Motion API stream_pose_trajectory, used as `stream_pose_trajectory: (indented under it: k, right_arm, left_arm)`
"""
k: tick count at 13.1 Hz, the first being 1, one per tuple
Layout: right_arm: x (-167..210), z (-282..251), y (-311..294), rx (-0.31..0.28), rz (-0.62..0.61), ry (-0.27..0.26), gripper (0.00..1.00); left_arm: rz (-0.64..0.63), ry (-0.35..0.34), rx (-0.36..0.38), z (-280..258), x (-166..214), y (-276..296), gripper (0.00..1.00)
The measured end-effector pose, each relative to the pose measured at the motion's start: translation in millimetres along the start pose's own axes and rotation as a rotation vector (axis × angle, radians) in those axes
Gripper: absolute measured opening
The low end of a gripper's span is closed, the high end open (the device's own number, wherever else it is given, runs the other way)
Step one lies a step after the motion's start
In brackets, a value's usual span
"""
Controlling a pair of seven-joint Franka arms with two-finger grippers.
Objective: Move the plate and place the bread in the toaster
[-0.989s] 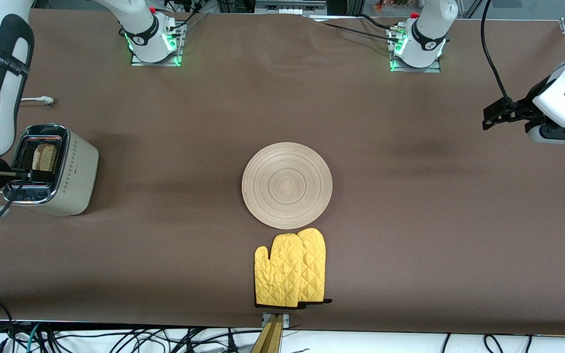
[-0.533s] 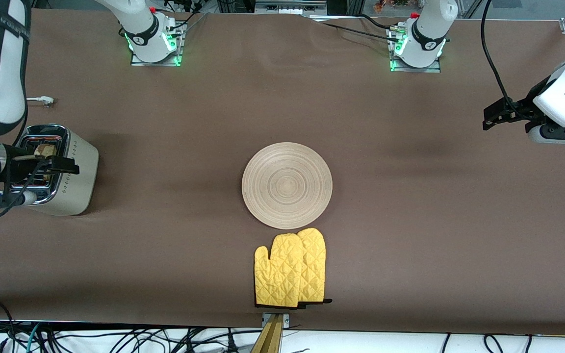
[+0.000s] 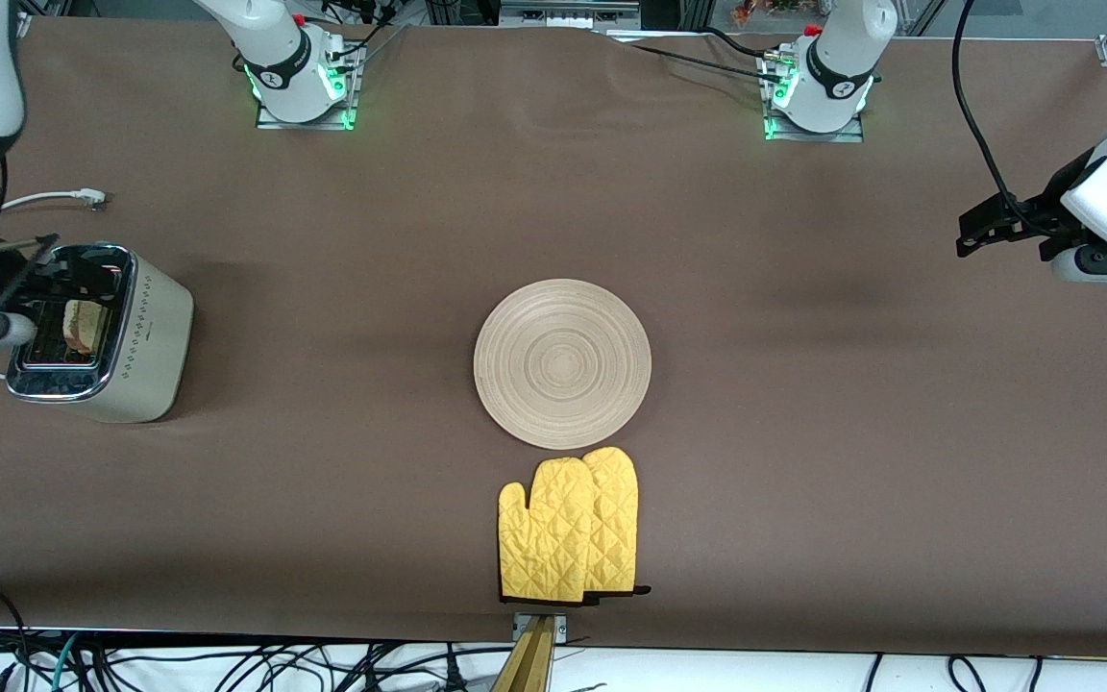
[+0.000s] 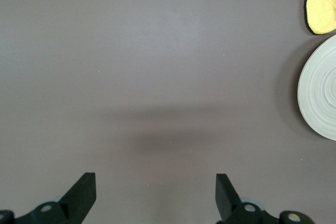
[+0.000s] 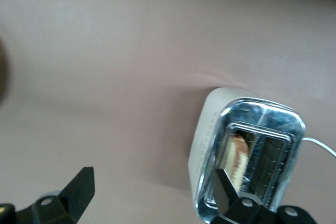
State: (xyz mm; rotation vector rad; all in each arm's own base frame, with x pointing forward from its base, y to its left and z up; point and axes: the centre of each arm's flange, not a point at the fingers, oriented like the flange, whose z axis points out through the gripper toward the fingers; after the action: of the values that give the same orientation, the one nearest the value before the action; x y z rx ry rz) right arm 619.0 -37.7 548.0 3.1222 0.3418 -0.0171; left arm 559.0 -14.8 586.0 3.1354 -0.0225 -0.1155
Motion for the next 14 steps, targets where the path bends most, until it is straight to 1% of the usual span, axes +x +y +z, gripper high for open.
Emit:
stream_pose_trajectory:
  k: [2, 4, 6, 12, 14]
  right_arm:
    - [-13.4, -5.8, 6.6, 0.003, 0.012, 0.027, 1.0]
    - [-17.1, -11.5, -10.6, 0.01, 0.031, 0.037, 1.0]
    - [-19.1, -13.6, -25.5, 0.014, 0.076, 0.038, 1.0]
    - [-25.2, -11.5, -15.0, 0.015, 0.122, 0.031, 1.0]
    - [-25.8, -12.7, -15.7, 0.016, 0.167, 0.031, 1.0]
  left_arm:
    - [0.0, 0.0, 0.0, -0.2, 0.0, 0.0, 1.0]
    - [0.0, 0.001, 0.0, -0.2, 0.0, 0.0, 1.0]
    - [0.0, 0.001, 0.0, -0.3, 0.0, 0.0, 1.0]
    - [0.0, 0.001, 0.0, -0.3, 0.0, 0.0, 1.0]
    - [0.0, 0.001, 0.0, -0.3, 0.0, 0.0, 1.0]
